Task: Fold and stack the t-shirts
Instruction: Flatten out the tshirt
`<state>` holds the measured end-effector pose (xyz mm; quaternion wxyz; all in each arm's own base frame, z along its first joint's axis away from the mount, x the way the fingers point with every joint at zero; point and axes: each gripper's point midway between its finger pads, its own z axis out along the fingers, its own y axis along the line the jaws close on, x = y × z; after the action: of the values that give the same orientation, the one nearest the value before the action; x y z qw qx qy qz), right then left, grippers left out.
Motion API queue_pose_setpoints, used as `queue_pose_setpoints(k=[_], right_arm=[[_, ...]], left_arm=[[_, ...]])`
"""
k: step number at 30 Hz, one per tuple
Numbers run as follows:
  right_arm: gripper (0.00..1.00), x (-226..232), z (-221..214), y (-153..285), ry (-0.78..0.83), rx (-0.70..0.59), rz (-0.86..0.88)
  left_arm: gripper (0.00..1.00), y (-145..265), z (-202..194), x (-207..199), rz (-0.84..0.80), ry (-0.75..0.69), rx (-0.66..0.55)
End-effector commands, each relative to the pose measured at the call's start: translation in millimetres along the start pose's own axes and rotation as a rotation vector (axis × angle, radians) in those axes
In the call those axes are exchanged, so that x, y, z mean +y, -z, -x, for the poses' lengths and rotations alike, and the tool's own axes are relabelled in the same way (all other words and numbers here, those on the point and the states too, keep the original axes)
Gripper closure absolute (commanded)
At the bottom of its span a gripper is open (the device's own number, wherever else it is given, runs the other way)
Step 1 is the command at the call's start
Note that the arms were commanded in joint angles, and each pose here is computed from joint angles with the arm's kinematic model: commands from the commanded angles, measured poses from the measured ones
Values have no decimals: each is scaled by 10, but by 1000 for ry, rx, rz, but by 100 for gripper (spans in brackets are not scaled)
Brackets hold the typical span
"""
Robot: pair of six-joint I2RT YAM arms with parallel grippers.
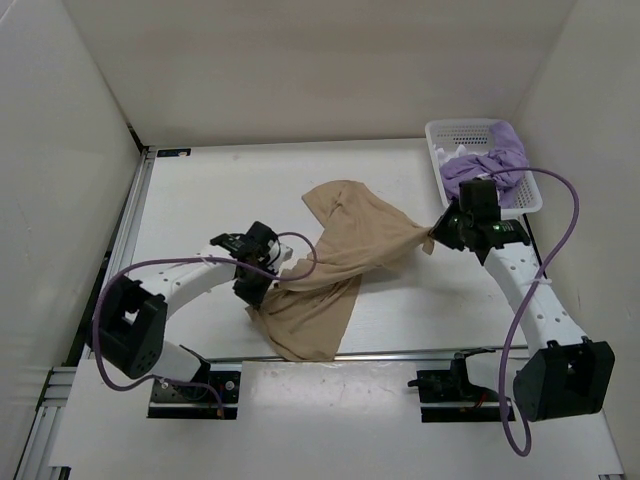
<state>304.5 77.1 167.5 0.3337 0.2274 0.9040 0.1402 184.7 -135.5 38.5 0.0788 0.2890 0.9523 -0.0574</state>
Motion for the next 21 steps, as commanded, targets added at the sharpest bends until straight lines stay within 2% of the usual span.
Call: queue_pose_setpoints(k=[1,5,6,8,10,11,14,15,16,17,19,20,21], right_arm=[[100,144,416,301,28,-132,36],[100,363,1007,837,49,-318,101],[100,383,1127,976,55,-363,113],[100,494,1376,1299,88,-457,149],[100,535,1438,1446,105,-489,164],[100,564,1420,1495,110,-490,185],[100,622,1254,1536,102,-452,255],[100,553,1095,1452,95,-410,253],[100,545,993,1414,89,-381,270],[100,522,903,1429,73,-370,285],[100,406,678,1257,63,-309,271],[100,368,621,1265,63,-310,272],[100,345,557,1236,64,-295,275]], left_arm=[[80,301,355,329,120,60,-169],[84,879,672,862,343,163,-354],[84,1177,859,993,390,199,-447],[84,1584,1015,1156,483,240,-552],[79,1946,1147,1163,497,255,-647],[76,2000,1116,1134,487,252,-660],[64,1789,840,857,368,190,-571],[61,1654,727,663,261,158,-528],[58,1400,382,521,190,145,-394],[46,1348,184,389,128,135,-355],[36,1195,-228,74,-30,125,-229],[31,1070,-620,-44,-72,127,-89],[25,1063,-775,-98,-93,131,-60]])
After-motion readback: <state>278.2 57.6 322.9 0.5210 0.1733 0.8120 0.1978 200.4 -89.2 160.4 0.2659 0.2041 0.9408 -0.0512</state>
